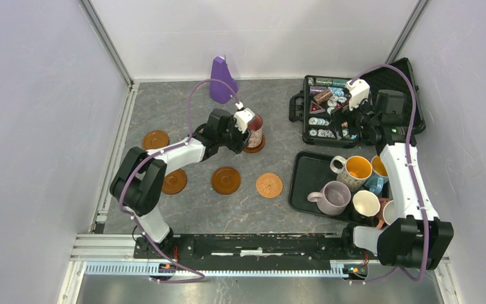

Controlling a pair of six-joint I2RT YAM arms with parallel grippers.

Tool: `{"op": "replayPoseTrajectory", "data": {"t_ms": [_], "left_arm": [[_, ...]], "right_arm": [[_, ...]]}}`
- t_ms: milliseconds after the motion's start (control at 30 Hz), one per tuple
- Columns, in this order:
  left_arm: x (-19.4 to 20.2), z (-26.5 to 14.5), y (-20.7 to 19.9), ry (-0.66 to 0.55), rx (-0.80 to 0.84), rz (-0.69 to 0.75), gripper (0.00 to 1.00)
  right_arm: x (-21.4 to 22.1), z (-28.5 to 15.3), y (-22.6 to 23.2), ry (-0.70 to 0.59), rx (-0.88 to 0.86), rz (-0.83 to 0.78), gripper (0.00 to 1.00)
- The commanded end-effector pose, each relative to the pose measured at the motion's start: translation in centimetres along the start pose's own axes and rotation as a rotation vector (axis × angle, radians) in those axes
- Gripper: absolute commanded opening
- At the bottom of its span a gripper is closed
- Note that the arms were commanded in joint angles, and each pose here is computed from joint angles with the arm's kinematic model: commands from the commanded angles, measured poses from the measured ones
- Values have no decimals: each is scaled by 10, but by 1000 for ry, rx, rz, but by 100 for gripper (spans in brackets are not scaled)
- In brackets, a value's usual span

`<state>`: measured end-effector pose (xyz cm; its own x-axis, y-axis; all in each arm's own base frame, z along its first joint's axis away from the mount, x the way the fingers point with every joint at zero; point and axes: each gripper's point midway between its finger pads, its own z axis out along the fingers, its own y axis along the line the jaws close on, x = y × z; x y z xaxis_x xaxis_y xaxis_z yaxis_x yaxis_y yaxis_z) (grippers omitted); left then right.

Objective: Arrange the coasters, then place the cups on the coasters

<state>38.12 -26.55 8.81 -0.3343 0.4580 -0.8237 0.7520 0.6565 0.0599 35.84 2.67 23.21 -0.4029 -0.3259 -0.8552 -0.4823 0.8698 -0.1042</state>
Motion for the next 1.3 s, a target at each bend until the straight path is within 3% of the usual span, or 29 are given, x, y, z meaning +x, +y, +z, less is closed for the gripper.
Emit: {"op": "replayPoseTrajectory", "data": {"t_ms": [0, 433, 633, 733, 767, 1000, 1167, 1267], "left_arm": [[-21, -17, -7, -48, 8, -26, 59], [-19, -33, -26, -43, 70, -42, 60], [-31, -54, -3, -38, -26, -45, 83], [-56, -77, 1, -60, -17, 39, 94], [-65, -85, -3, -60, 14, 74, 99], [-103, -102, -75, 14, 439, 236, 100], [-106, -71, -129, 74, 557, 497, 100], [-114, -46, -156, 59, 629, 571, 99]], "right_arm": [[-10, -7, -3, -44, 27, -26, 96], [-9, -10, 1, -53, 23, -23, 96], [-15, -14, -1, -64, 29, -31, 96], [-23, -17, -5, -68, 43, -38, 97], [-25, -18, -6, -69, 48, -36, 97], [-36, -22, -17, -74, 67, -8, 98], [-25, -27, -33, -22, 95, 43, 98], [-9, -34, -45, 32, 125, 68, 98]]}}
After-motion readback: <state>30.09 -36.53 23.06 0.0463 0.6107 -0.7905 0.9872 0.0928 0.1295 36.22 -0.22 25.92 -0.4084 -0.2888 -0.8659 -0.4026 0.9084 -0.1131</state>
